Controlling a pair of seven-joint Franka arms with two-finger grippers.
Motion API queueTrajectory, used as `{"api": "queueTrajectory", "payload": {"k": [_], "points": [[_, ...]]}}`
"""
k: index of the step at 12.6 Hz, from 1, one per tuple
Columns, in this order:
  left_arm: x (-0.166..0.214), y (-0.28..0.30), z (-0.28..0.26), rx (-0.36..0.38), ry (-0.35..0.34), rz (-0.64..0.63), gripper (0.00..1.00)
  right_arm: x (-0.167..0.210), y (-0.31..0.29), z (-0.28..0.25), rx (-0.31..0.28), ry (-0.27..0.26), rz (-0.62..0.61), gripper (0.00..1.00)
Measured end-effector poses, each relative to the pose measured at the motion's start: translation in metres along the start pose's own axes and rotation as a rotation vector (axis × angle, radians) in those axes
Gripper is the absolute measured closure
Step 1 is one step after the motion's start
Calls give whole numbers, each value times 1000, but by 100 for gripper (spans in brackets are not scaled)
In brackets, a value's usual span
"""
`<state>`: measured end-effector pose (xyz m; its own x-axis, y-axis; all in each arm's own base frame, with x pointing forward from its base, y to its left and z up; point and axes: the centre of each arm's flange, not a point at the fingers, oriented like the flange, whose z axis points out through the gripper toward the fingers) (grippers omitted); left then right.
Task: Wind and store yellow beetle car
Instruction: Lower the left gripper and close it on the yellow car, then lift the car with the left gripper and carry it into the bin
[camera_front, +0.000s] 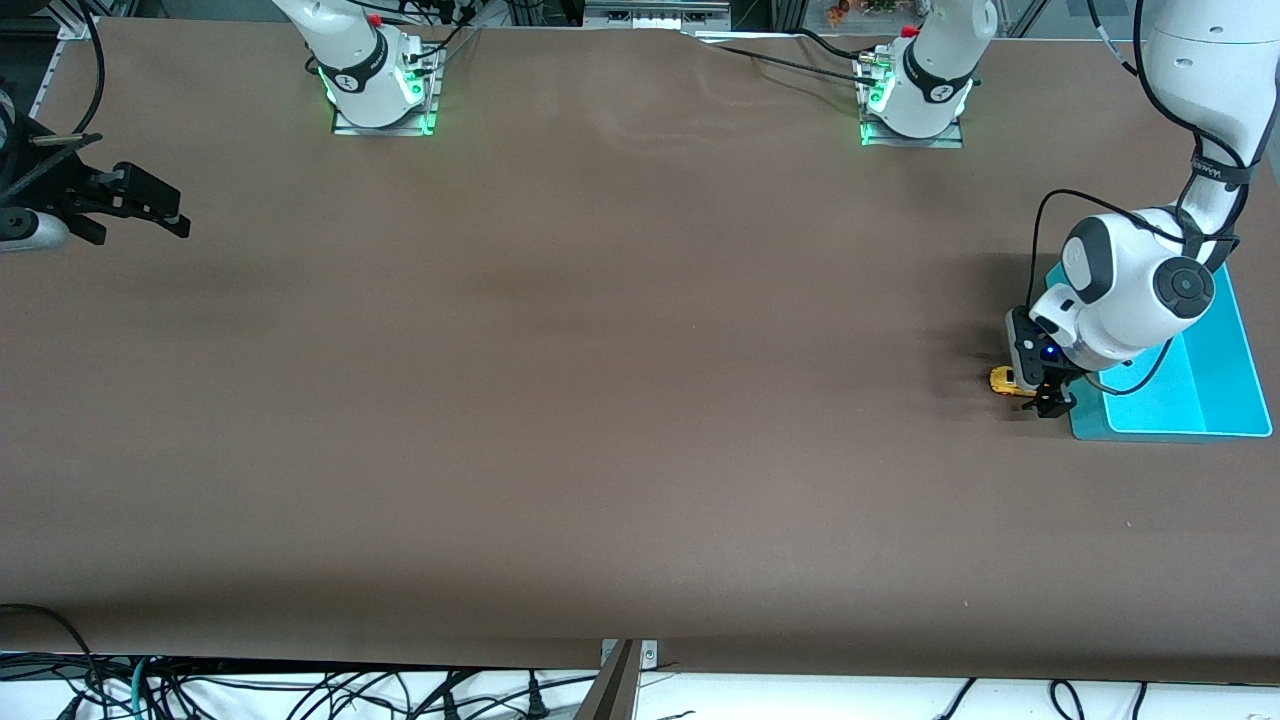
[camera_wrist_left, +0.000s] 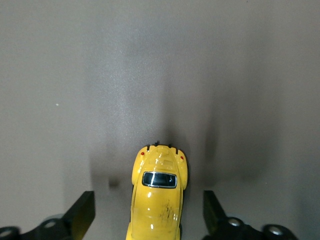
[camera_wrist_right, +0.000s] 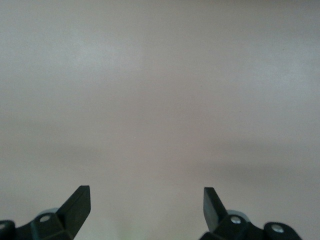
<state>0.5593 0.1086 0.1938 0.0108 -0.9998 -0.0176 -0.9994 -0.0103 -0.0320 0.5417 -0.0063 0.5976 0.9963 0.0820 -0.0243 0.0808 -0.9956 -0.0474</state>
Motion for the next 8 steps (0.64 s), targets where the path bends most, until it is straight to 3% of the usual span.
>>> {"api": "queueTrajectory", "payload": {"k": [1, 2, 5, 6, 8], "points": [[0, 0, 0, 0, 0, 0, 7, 0, 0, 0, 0, 0, 0, 0], [-1, 0, 0, 1, 0, -1, 15, 0, 0, 0, 0, 0, 0, 0], [-2, 0, -1, 3, -1, -3, 52, 0, 0, 0, 0, 0, 1, 0], [-2, -1, -3, 6, -2, -3, 59, 0, 0, 0, 0, 0, 1, 0], [-3, -3, -7, 6, -2, -4, 59, 0, 0, 0, 0, 0, 1, 0]]}}
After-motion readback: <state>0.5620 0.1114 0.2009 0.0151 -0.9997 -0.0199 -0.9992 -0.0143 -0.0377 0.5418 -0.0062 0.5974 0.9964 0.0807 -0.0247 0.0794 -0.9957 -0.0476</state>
